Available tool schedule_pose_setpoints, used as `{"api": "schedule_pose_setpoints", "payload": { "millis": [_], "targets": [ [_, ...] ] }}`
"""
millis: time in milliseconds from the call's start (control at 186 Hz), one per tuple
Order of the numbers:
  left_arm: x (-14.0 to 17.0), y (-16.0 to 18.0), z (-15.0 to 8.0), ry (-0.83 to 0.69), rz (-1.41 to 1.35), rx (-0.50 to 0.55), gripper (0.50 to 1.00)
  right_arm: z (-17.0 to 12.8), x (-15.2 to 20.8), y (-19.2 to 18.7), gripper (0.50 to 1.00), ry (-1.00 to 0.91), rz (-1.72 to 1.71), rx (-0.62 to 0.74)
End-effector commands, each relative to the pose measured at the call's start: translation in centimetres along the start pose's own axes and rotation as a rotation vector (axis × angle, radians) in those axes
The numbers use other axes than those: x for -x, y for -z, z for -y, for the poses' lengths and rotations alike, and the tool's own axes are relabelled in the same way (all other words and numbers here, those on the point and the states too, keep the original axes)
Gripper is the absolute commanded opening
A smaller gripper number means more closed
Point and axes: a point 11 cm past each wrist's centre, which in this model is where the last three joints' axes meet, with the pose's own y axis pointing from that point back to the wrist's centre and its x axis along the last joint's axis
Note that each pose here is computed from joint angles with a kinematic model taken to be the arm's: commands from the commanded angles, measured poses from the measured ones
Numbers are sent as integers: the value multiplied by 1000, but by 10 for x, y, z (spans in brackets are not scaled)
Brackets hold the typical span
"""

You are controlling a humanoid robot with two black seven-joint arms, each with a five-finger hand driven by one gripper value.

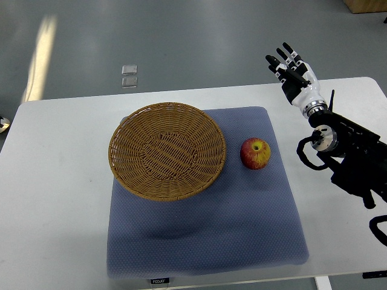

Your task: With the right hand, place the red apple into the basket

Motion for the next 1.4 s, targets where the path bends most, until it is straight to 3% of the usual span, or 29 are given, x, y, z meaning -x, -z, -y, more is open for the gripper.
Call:
{"api": "schedule_pose_setpoints", "payload": {
  "millis": [0,1237,1392],
  "targets": [
    [0,1,0,-2,-4,-1,1000,0,0,0,921,1,0,-1],
    [-1,1,0,-4,-2,0,1000,2,-6,13,921,-7,-19,-17],
    [-1,1,0,-4,-2,0,1000,1,-19,28,921,-24,-23,-45]
  ]
}}
